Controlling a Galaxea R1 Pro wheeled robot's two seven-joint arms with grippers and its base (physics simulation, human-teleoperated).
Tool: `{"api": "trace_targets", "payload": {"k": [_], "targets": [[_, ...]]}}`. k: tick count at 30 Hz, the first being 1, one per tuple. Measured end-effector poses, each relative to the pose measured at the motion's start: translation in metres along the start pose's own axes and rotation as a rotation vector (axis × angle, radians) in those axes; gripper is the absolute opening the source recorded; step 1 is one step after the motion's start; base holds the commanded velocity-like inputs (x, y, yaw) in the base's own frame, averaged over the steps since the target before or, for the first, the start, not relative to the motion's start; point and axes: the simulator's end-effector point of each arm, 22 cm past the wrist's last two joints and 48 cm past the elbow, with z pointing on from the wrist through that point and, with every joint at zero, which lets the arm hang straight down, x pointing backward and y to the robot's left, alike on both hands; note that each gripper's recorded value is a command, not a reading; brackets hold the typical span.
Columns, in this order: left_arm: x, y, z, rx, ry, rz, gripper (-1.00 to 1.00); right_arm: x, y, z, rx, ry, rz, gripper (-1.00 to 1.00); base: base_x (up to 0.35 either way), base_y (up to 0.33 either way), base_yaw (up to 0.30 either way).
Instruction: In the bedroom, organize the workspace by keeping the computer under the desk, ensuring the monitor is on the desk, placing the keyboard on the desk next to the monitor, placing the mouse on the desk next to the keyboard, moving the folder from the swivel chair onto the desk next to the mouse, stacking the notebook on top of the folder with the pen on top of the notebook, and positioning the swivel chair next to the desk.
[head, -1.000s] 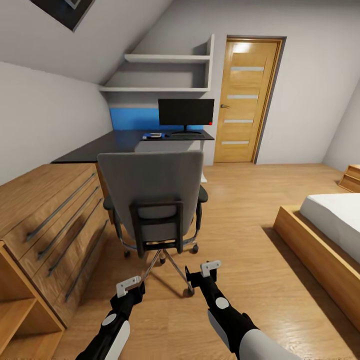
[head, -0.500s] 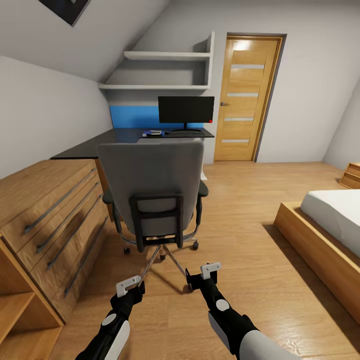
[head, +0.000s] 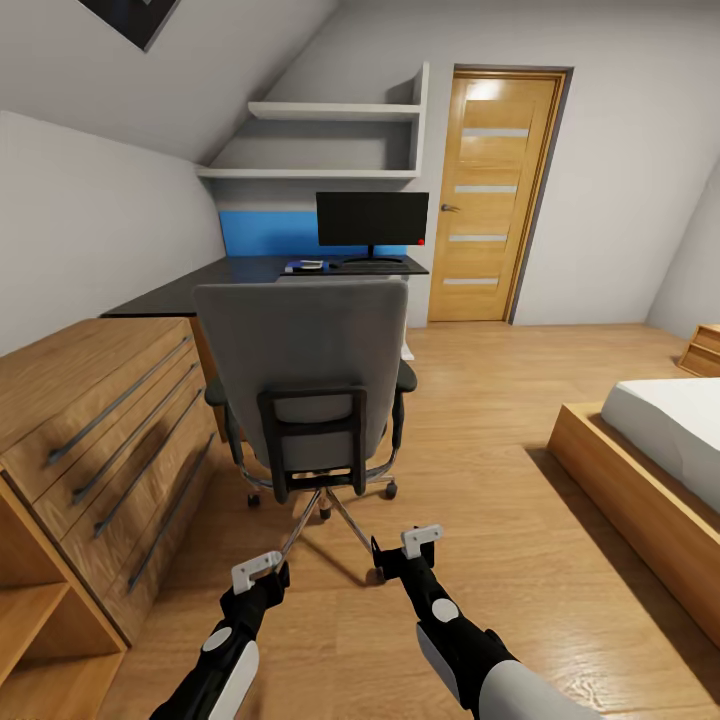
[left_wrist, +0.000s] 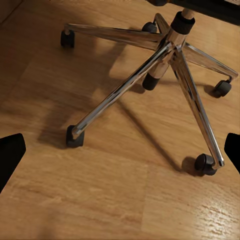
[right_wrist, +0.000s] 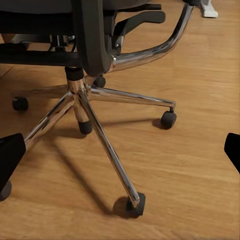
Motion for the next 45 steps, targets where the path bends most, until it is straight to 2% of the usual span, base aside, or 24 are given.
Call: {"api": "trace_targets", "payload": {"k": [13,45], "targets": [[-0.0015,0.0003,0.0000,0.000,-0.006,-0.001,1.00,0.0002,-0.0008,0.0000,0.003,0.001,0.001,1.00,0.096,0.084,0.000],[-0.0011,0.0006,0.0001,-0.001,-0.006,-0.001,1.00,-0.0027,-0.0010,-0.0001,0.005,-0.012,-0.001,1.00,0.086,0.003,0.000]]}}
